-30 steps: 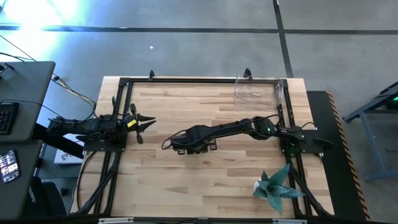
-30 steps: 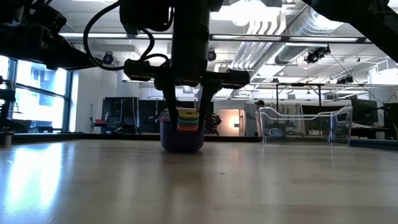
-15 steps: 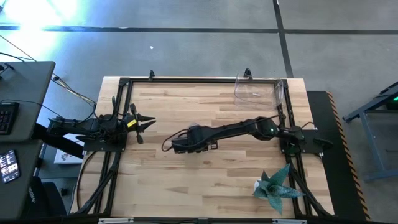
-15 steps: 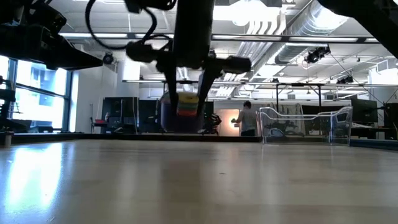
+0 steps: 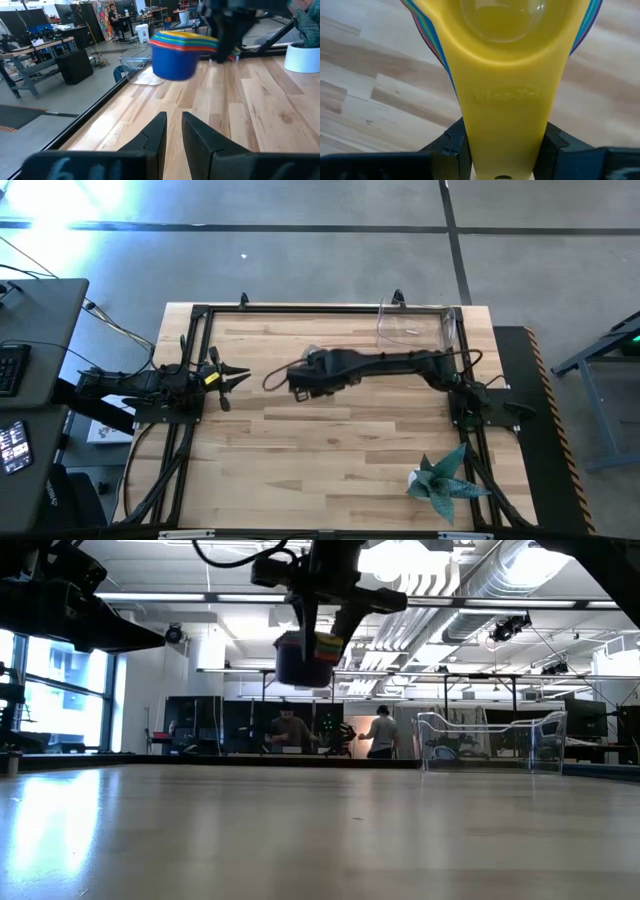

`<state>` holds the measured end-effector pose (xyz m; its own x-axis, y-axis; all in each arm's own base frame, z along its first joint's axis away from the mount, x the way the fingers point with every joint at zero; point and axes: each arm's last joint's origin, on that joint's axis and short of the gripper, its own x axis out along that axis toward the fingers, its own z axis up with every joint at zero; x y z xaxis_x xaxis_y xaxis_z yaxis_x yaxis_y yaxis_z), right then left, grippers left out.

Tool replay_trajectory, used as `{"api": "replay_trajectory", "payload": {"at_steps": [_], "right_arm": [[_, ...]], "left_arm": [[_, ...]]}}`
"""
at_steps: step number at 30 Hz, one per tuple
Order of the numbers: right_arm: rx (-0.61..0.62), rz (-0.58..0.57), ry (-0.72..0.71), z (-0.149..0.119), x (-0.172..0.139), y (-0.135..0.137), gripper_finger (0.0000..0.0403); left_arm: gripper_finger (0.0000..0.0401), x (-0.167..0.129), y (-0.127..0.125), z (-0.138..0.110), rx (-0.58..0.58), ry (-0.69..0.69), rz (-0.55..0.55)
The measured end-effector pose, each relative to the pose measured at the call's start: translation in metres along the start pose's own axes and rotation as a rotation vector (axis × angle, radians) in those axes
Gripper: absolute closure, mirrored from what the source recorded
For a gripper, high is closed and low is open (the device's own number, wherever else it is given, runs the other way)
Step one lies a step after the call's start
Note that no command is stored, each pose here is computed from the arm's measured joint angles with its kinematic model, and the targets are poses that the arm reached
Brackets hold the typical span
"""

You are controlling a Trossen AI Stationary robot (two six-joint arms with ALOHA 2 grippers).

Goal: Nest measuring cups in basket
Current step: Put the stacked measuring cups into the transparent bin

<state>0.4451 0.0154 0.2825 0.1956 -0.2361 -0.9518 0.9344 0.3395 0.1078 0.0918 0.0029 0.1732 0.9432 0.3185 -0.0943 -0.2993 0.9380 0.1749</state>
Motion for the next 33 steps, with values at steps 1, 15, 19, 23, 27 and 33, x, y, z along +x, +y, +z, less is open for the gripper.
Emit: {"api": "replay_trajectory", "payload": {"at_steps": [1,15,19,23,27,33], "right_arm": [[-0.025,0.001,-0.005,0.005,-0.003,-0.003,0.0279],[-0.295,-0.046,-0.029,0.081,-0.045,-0.069,0.0279],[-0.376,-0.075,-0.004,0.101,-0.049,-0.091,0.0279],[-0.432,-0.077,-0.008,0.122,-0.054,-0.11,0.0279],[-0.482,-0.078,-0.007,0.142,-0.057,-0.133,0.0279],[-0.471,-0.102,0.034,0.159,-0.061,-0.183,0.0279]], "left_arm": [[0.0353,0.0,0.0,0.0,0.0,0.0,0.0],[0.0353,0.0,0.0,0.0,0.0,0.0,0.0],[0.0353,0.0,0.0,0.0,0.0,0.0,0.0],[0.0353,0.0,0.0,0.0,0.0,0.0,0.0],[0.0353,0.0,0.0,0.0,0.0,0.0,0.0],[0.0353,0.0,0.0,0.0,0.0,0.0,0.0]]}}
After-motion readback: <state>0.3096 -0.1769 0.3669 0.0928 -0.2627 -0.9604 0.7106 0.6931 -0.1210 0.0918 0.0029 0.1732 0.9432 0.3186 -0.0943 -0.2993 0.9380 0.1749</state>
